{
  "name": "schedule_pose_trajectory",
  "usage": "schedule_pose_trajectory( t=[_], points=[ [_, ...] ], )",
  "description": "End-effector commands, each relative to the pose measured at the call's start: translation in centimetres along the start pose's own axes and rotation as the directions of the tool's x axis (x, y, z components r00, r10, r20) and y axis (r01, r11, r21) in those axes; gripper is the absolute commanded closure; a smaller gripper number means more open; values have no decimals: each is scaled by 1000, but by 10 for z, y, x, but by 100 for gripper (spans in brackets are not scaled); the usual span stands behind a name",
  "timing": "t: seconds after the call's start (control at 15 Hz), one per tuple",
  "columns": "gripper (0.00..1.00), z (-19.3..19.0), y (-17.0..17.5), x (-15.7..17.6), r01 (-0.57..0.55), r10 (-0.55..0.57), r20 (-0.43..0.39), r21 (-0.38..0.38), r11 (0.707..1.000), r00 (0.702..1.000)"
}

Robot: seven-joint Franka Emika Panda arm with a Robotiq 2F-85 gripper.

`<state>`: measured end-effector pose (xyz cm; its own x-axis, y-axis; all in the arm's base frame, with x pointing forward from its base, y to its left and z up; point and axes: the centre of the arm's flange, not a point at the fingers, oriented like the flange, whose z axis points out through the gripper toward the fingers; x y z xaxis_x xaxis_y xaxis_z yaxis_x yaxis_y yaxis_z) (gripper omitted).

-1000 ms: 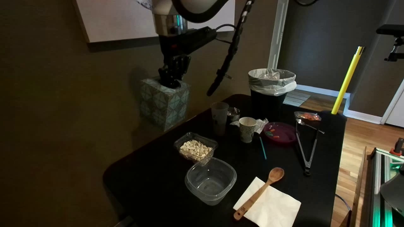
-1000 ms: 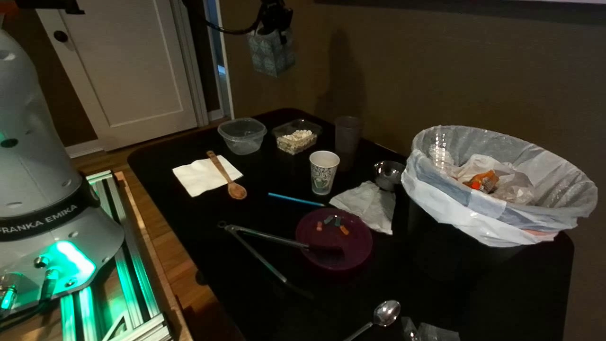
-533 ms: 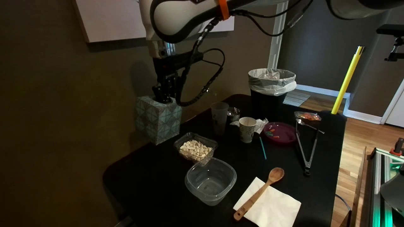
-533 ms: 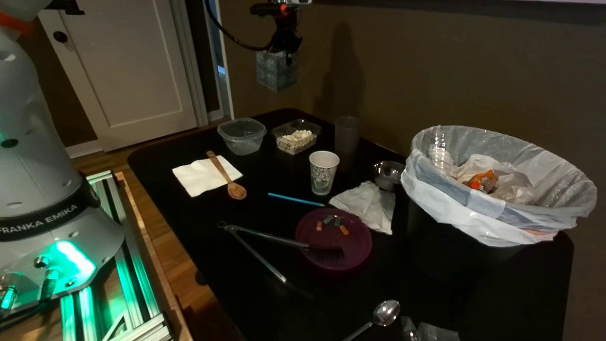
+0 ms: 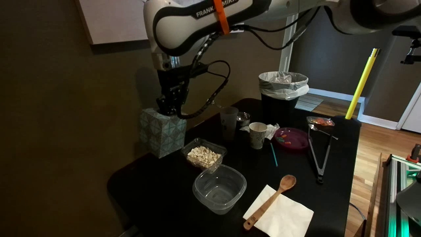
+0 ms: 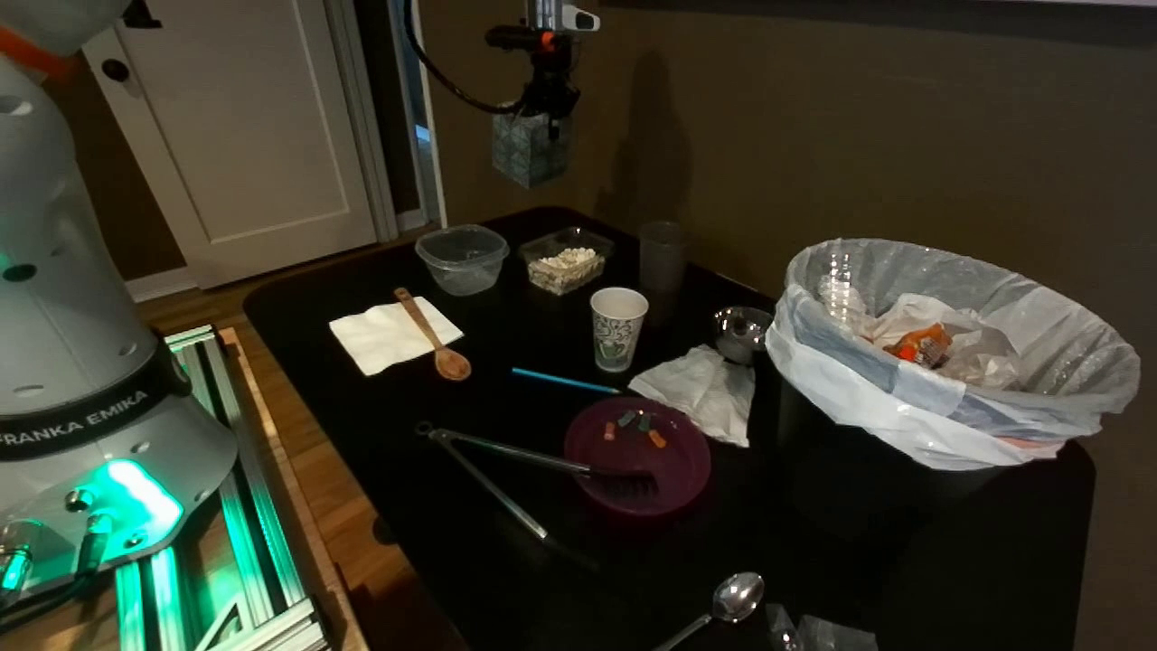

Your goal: Move the box of tissues closer to the wall

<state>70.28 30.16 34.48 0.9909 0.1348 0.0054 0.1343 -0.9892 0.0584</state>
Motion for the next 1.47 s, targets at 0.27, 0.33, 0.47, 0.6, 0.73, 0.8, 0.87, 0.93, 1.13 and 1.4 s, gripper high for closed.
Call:
schedule_pose_trajectory(
  t=[0.27,0.33,0.47,0.6,0.73,0.8,0.87,0.93,1.13,1.4],
  points=[
    [99,74,-31,69,-129,135,82,-73,989,987],
    [99,78,-33,71,-147,156,94,-99,984,983],
    [99,86,-34,75,-178,197,121,-148,973,973],
    [99,95,-36,79,-189,219,137,-199,962,966],
    [99,105,-31,82,-162,196,148,-214,963,969],
    [99,109,-30,83,-155,189,147,-215,964,971],
    [99,113,-30,85,-149,184,144,-224,963,972],
    [99,117,-28,86,-139,174,142,-227,964,974],
    [99,125,-14,84,-124,166,144,-262,957,976],
    [99,121,7,77,-128,180,161,-290,949,971]
  ],
)
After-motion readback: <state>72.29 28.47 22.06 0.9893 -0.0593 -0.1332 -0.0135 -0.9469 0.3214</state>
